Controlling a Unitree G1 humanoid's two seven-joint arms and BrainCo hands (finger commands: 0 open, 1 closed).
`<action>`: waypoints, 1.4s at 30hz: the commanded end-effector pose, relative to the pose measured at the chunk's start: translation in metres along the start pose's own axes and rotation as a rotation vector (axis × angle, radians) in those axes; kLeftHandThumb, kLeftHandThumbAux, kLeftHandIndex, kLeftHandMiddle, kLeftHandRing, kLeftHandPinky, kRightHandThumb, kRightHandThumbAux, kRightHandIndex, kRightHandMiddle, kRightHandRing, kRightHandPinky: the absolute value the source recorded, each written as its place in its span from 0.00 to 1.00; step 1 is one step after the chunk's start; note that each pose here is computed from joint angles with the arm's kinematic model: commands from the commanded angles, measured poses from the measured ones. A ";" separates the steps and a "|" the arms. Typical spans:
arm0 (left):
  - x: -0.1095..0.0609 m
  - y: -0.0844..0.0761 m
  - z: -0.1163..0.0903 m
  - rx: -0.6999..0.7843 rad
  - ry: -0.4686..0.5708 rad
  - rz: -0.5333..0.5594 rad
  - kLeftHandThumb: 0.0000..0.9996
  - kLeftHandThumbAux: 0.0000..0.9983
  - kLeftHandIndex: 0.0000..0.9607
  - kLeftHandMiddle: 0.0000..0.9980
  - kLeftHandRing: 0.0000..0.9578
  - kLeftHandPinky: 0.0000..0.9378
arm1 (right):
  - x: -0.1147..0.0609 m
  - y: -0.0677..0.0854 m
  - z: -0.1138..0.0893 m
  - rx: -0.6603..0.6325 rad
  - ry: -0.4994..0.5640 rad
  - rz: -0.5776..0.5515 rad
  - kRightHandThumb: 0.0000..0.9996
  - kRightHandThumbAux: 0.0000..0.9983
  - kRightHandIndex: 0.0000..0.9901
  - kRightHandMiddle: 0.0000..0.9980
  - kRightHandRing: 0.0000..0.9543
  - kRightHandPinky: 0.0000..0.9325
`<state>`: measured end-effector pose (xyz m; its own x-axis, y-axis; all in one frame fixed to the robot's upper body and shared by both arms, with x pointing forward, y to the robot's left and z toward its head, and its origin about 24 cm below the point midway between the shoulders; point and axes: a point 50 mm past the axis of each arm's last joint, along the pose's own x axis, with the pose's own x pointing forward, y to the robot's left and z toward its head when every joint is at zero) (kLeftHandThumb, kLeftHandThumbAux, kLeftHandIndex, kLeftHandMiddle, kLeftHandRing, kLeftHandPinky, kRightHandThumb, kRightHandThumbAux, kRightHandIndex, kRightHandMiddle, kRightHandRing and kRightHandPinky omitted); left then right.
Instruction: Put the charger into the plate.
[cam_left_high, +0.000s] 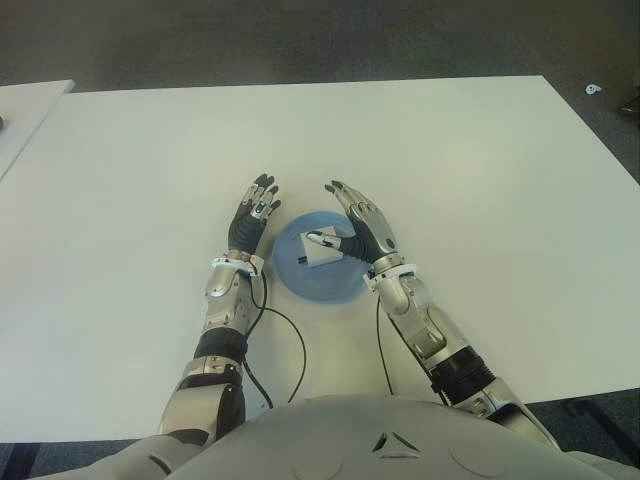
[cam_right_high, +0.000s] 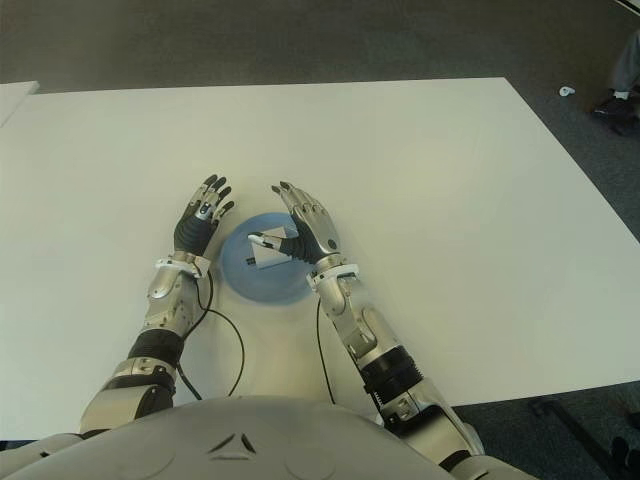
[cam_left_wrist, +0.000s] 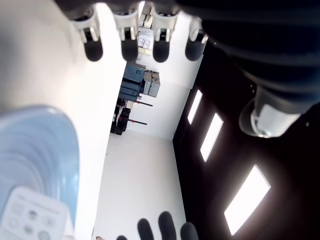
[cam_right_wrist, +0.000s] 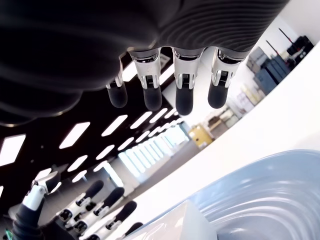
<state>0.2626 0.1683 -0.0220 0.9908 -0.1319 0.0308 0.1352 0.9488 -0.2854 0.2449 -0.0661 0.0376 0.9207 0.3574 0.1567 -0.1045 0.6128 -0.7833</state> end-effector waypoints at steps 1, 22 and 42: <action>-0.010 0.004 -0.013 -0.005 0.066 0.022 0.00 0.45 0.00 0.07 0.07 0.06 | -0.001 -0.006 -0.002 -0.004 0.011 -0.009 0.35 0.15 0.00 0.01 0.00 0.00; -0.006 0.011 -0.014 -0.036 0.095 0.034 0.02 0.45 0.00 0.08 0.07 0.05 | -0.009 -0.059 -0.088 0.574 0.333 -0.296 0.18 0.58 0.00 0.00 0.00 0.00; -0.008 0.024 -0.011 -0.011 0.093 0.026 0.01 0.49 0.00 0.08 0.08 0.06 | -0.024 -0.042 -0.134 0.824 0.406 -0.301 0.05 0.80 0.01 0.01 0.00 0.00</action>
<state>0.2690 0.1856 -0.0236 0.9910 -0.1338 0.0090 0.1313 0.9540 -0.2696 0.2804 -0.1985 -0.0047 0.9969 -0.0751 -0.0213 0.0730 0.9937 -0.0851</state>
